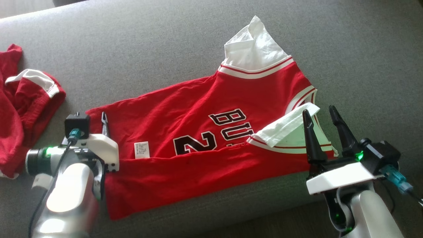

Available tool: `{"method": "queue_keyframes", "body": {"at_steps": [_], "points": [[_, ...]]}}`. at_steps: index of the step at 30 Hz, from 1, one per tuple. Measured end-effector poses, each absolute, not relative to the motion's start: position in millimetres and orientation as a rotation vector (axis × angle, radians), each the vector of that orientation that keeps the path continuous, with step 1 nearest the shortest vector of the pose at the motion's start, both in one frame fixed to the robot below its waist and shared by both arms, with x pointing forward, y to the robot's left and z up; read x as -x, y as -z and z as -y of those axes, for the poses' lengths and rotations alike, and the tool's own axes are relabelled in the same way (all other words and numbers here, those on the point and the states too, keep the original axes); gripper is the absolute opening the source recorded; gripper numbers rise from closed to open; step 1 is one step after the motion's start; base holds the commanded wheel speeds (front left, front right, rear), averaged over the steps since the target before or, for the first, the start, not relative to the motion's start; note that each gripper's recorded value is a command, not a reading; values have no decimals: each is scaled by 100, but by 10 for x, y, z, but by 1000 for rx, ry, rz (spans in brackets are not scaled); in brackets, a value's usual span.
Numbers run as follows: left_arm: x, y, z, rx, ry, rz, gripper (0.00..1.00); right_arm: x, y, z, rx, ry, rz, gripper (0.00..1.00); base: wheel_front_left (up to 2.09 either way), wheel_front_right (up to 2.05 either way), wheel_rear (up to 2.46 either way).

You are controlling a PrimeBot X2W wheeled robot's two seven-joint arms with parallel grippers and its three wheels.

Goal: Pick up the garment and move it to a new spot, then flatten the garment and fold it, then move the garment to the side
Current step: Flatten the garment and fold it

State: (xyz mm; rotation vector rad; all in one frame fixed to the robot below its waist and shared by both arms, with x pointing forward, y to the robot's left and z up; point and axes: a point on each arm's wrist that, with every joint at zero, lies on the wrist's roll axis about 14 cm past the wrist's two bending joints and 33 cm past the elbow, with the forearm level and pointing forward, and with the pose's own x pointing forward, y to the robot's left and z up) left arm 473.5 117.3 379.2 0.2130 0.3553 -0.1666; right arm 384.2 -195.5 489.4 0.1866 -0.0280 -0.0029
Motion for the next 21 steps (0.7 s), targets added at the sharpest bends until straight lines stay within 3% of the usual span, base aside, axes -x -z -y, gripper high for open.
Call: {"method": "queue_keyframes", "body": {"at_steps": [14,17,18,21], "points": [[-4916,-3631,-1240,-301,217,-416,100,-3909,-4808,1928,-185,-5,5,100,0,0,0],[-4922,-3628,-1206,-304,242,-417,14,-3924,-4798,1922,-185,-7,2,100,0,0,0],[-4915,-3627,-1182,-300,250,-419,0,-3937,-4806,1925,-185,-7,5,100,0,0,0],[-4904,-3642,-1170,-296,255,-415,0,-3962,-4822,1932,-185,-6,12,100,0,0,0]]}}
